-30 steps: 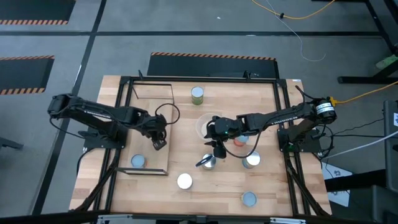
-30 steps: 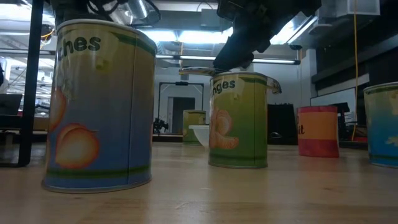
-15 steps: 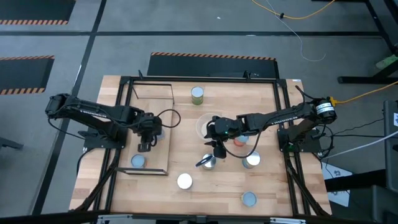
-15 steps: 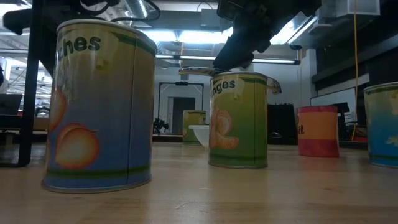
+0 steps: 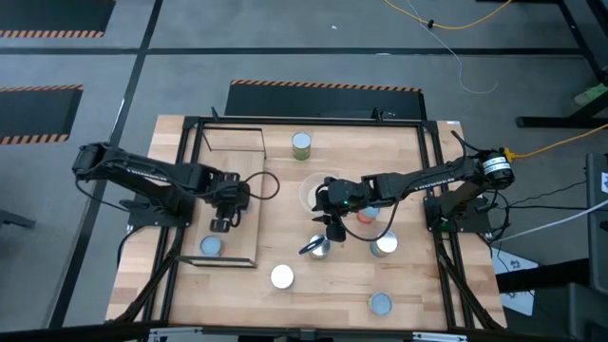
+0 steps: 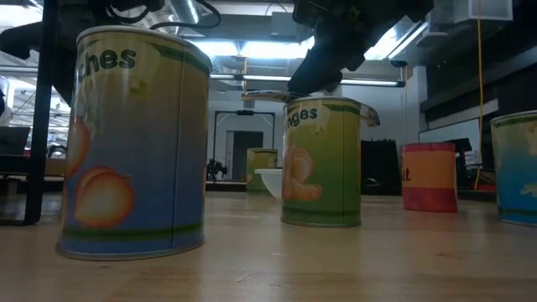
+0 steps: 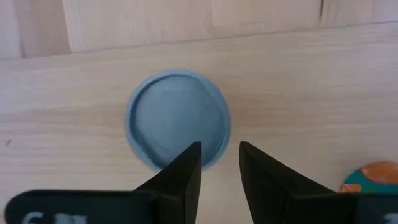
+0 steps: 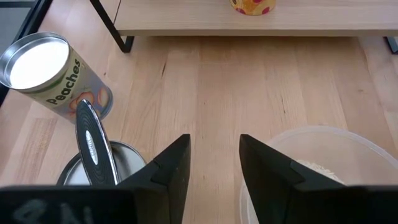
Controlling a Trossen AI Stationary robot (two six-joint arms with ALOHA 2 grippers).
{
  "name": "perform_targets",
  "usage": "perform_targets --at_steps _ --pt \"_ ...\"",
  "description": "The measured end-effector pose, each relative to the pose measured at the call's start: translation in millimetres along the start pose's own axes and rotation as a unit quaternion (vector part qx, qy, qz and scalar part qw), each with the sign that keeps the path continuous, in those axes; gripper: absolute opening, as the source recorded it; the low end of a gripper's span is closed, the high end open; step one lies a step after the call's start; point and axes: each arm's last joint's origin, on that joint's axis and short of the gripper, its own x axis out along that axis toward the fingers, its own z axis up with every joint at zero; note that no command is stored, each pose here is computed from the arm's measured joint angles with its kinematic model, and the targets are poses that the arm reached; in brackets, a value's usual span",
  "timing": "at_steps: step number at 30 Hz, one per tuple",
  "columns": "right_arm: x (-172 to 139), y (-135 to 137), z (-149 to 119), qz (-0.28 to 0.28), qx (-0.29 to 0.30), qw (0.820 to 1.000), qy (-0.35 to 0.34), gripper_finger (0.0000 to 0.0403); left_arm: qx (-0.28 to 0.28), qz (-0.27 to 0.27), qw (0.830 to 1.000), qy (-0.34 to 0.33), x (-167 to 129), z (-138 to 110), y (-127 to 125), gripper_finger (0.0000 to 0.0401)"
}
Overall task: Pick and place cans onto a shelf
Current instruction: Put the canned apple on the shelf
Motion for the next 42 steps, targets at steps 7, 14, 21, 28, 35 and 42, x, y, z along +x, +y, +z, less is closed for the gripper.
perform_targets --at_steps 7,14,21,28,35,42 --pt "-0.1 -0.1 0.0 0.0 0.0 1.0 0.0 0.0142 0.012 0.017 0.999 0.024 10.1 4.0 -4.0 0.01" --pt "-0.1 0.0 0.1 0.0 0.0 1.0 0.0 0.0142 0.019 0.02 0.999 0.045 19.2 6.1 -6.8 0.01" --pt "-0.1 -0.1 0.1 0.0 0.0 1.0 0.0 0.0142 0.014 0.03 0.998 0.044 19.0 6.3 -6.1 0.01" --pt "-0.1 0.0 0.1 0.0 0.0 1.0 0.0 0.0142 0.013 0.04 0.999 0.029 19.6 8.9 -5.7 0.01" --pt "-0.1 0.0 0.1 0.0 0.0 1.0 0.0 0.0142 0.013 0.043 0.999 0.025 19.8 9.6 -5.6 0.01" --pt "-0.1 0.0 0.1 0.0 0.0 1.0 0.0 0.0142 0.007 0.043 0.999 0.025 19.8 9.7 -5.6 0.0085"
